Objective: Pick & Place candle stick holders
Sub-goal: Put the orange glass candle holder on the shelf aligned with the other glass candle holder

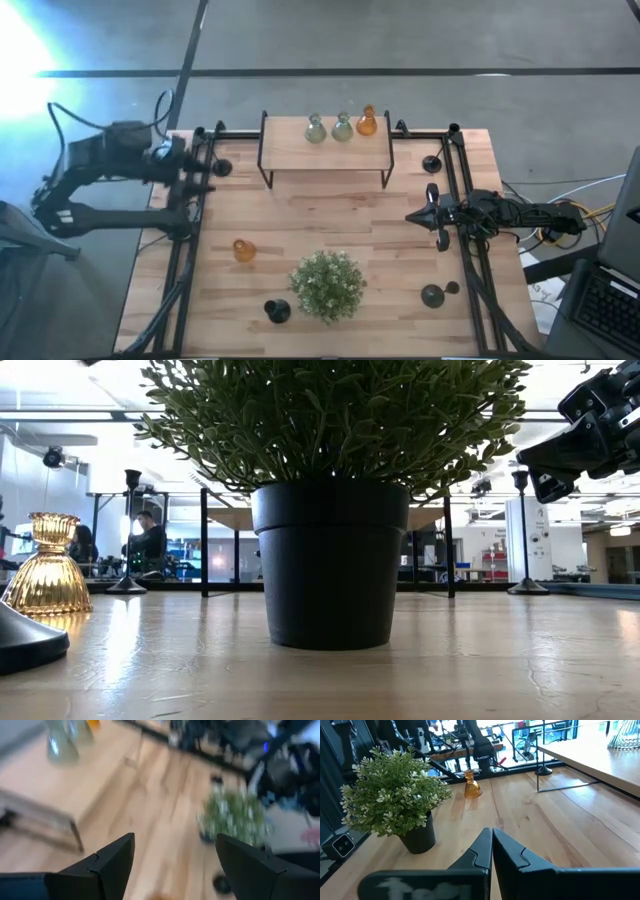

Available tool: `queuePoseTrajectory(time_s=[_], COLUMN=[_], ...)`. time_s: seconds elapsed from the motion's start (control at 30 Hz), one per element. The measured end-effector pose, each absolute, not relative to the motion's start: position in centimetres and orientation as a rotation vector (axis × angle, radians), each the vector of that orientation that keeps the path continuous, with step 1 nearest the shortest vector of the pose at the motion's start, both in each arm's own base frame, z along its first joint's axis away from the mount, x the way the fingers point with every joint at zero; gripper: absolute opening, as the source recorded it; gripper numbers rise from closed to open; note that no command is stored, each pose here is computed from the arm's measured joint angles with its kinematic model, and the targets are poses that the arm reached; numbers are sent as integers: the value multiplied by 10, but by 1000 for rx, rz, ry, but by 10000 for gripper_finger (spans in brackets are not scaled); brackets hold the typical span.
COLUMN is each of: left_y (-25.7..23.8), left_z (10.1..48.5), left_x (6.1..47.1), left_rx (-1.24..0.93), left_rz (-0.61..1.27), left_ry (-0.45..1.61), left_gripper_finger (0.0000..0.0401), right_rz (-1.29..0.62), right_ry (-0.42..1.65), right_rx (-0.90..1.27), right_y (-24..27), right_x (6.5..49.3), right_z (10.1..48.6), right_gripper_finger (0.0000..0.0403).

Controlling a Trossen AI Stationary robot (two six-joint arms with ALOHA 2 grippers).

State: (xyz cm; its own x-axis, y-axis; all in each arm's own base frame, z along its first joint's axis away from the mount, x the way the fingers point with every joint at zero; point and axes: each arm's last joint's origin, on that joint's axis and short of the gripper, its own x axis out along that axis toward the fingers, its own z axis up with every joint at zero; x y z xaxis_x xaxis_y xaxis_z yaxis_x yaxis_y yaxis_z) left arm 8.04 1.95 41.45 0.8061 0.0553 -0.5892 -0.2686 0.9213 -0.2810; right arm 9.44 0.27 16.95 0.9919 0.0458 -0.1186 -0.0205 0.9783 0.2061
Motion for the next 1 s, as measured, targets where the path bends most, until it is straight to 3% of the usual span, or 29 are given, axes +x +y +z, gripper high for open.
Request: queuePoseTrajectory(time_s=[0.3,0.67,0.8,1.0], left_y=[10,-7,-11,-13], left_z=[355,264,241,217], left_x=[95,103,101,112], left_rx=[-541,-785,-824,-884], left_rz=[110,-27,7,31], left_ry=[989,1413,1493,1430], left_gripper_finger=[251,248,248,248], right_rz=[33,33,33,33], right_ry=[123,124,124,124], right_rx=[206,206,206,206], right_y=[3,3,3,3], right_x=[94,94,94,94], right_z=[169,169,169,169], right_gripper_finger=[8,8,8,8])
